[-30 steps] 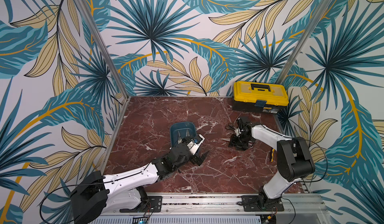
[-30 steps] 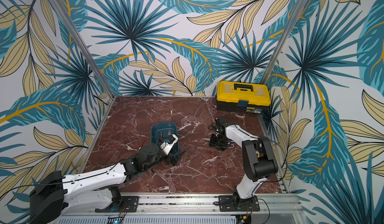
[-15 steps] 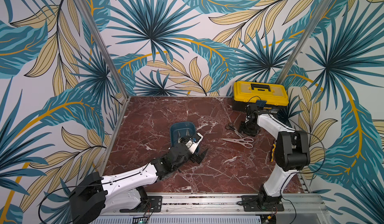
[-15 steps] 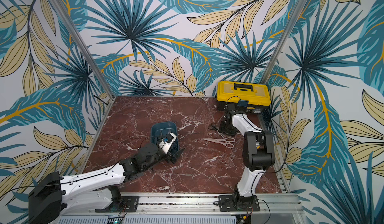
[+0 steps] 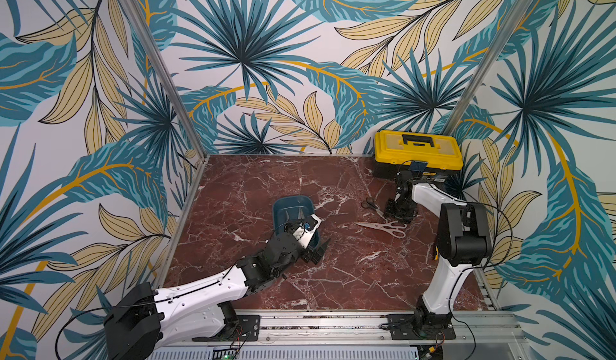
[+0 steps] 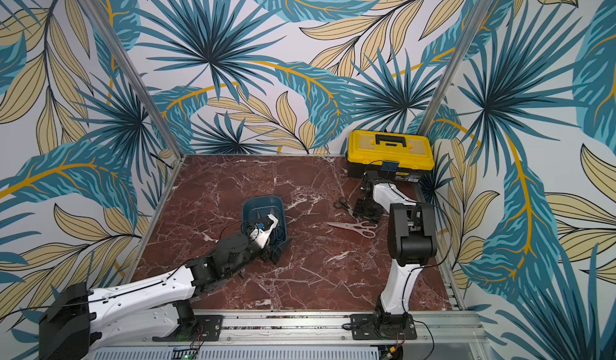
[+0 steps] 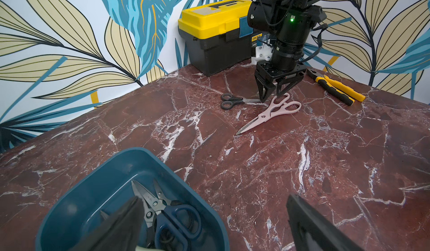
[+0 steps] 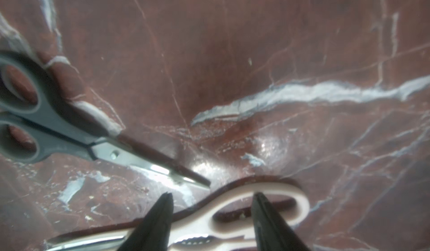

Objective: Put the scissors into the storage box
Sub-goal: Move the scissors to the center of the board.

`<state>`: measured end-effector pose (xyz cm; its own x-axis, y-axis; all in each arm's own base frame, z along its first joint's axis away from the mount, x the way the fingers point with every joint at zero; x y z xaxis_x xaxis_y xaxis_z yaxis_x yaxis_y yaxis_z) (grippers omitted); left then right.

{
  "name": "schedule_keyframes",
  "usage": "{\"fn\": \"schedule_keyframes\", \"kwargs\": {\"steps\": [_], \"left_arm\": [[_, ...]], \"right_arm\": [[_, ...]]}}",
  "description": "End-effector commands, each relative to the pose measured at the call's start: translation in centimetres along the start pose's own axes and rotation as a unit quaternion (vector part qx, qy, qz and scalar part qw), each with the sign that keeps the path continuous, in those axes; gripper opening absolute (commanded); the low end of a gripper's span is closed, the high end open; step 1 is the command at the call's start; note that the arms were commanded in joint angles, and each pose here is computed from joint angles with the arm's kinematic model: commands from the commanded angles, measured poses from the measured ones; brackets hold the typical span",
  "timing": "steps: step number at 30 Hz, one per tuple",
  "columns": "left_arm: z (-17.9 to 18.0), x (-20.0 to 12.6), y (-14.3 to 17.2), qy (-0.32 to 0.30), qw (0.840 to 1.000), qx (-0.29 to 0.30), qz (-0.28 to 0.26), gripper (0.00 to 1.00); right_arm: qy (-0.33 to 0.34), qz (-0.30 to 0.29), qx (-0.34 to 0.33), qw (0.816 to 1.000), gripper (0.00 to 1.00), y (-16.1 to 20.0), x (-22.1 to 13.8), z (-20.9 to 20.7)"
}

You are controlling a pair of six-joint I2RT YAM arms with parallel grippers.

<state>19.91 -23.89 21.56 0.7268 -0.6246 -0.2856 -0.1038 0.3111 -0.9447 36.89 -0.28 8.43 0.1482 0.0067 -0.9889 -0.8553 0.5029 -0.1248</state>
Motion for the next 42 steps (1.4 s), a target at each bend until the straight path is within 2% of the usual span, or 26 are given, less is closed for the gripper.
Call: {"fn": "schedule_keyframes", "kwargs": {"steps": [1, 8, 17, 20, 24, 30, 33, 36, 38, 40, 42], "left_arm": [[-0.2, 0.1, 0.2, 0.002, 1.0, -0.001, -0.004, 1.0], [-0.3, 0.5, 0.6, 0.003, 1.0, -0.003, -0.002, 1.0], [-0.3, 0.7, 0.7, 0.001, 1.0, -0.003, 0.002, 1.0], [-0.3, 0.6, 0.8, 0.0, 1.0, -0.005, 0.004, 1.0], [-0.2, 0.5, 0.7, -0.002, 1.0, -0.005, 0.004, 1.0], [-0.1, 0.3, 0.4, -0.005, 1.0, -0.002, 0.004, 1.0], [-0.1, 0.2, 0.7, -0.006, 1.0, 0.004, 0.009, 1.0], [0.0, 0.2, 1.0, -0.008, 1.0, 0.015, 0.018, 1.0], [0.1, 0.1, 1.2, -0.01, 0.999, 0.022, 0.025, 1.0], [0.1, 0.0, 1.3, -0.009, 0.999, 0.028, 0.029, 1.0], [0.1, -0.2, 1.4, -0.009, 0.999, 0.031, 0.03, 1.0]], "right_arm": [[-0.017, 0.052, 0.022, 0.998, 0.59, 2.9, 0.8, -0.5], [-0.055, 0.104, 0.03, 0.993, 0.58, 6.6, 0.8, 0.1], [-0.126, 0.179, -0.014, 0.976, 0.58, 14.6, -0.6, 5.8], [-0.155, 0.169, -0.038, 0.973, 0.58, 15.7, -2.0, 7.8], [-0.184, 0.155, -0.106, 0.965, 0.59, 15.6, -4.1, 9.7], [-0.101, 0.099, -0.217, 0.966, 0.58, 14.9, -6.5, 7.9], [-0.028, 0.067, -0.266, 0.961, 0.58, 14.4, -7.6, 6.4], [0.054, 0.048, -0.326, 0.943, 0.58, 14.0, -8.5, 5.4], [0.101, 0.05, -0.373, 0.921, 0.58, 14.0, -8.4, 5.1], [0.12, 0.054, -0.419, 0.898, 0.58, 14.5, -7.9, 5.0], [0.114, 0.053, -0.425, 0.896, 0.58, 14.6, -7.8, 5.7]]}}
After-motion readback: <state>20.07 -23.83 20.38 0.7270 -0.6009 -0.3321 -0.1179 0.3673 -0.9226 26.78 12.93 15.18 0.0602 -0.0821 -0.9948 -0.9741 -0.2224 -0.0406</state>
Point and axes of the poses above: each gripper's point midway between its finger pads, its own x axis out along the fingers, its own z axis along the line the jaws close on, y = z × x, the point moved 6 cm from there along -x, back along the fingers, and after that the axes turned 7 degrees about x, right-handed, at the moved point
